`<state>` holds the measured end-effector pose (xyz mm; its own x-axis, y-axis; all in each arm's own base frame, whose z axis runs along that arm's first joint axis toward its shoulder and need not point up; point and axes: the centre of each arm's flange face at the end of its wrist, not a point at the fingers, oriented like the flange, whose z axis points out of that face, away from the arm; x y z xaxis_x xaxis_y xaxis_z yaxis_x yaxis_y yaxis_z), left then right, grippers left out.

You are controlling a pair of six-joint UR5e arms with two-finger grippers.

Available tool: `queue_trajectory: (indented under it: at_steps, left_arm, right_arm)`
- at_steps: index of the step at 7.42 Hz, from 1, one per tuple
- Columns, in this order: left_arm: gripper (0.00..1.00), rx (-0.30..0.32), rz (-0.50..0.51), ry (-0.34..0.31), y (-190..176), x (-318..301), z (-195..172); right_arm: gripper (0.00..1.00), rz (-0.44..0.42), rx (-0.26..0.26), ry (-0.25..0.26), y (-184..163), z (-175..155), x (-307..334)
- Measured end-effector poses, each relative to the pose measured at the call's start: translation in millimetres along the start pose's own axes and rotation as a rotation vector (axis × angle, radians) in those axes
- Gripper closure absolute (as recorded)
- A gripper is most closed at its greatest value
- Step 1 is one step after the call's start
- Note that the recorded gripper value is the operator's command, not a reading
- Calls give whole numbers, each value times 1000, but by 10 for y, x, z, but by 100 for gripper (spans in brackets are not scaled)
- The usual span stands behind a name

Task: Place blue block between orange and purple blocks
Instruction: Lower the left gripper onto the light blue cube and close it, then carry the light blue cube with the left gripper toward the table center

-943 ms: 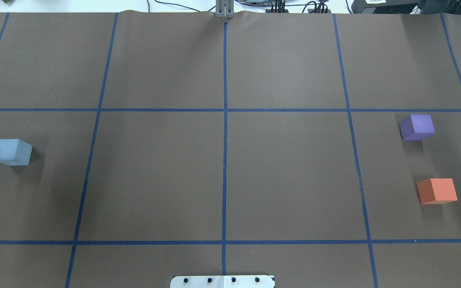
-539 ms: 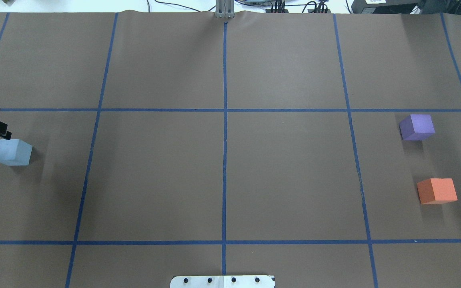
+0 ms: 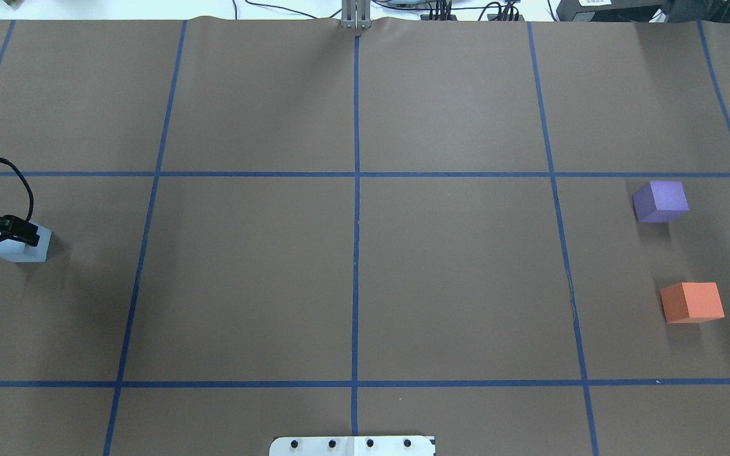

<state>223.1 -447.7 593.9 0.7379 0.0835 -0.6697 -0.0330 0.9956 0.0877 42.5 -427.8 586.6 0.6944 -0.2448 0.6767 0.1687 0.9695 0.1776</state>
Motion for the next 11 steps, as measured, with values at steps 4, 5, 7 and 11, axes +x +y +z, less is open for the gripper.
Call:
queue_trajectory:
  at_steps: [4,5,7,11]
  left_arm:
    - [73,0,30,-8,28,137,56]
    - [73,17,47,12,-26,276,-47]
    - [72,70,88,64,-276,757,-348]
    - [71,-25,43,70,-730,3003,-989]
  right_arm:
    - [0,2,-2,0,8,6,4]
    - [0,2,-2,-1,8,6,4]
    - [0,1,-1,-2,7,5,3]
    - [0,2,0,-2,6,1,-1]
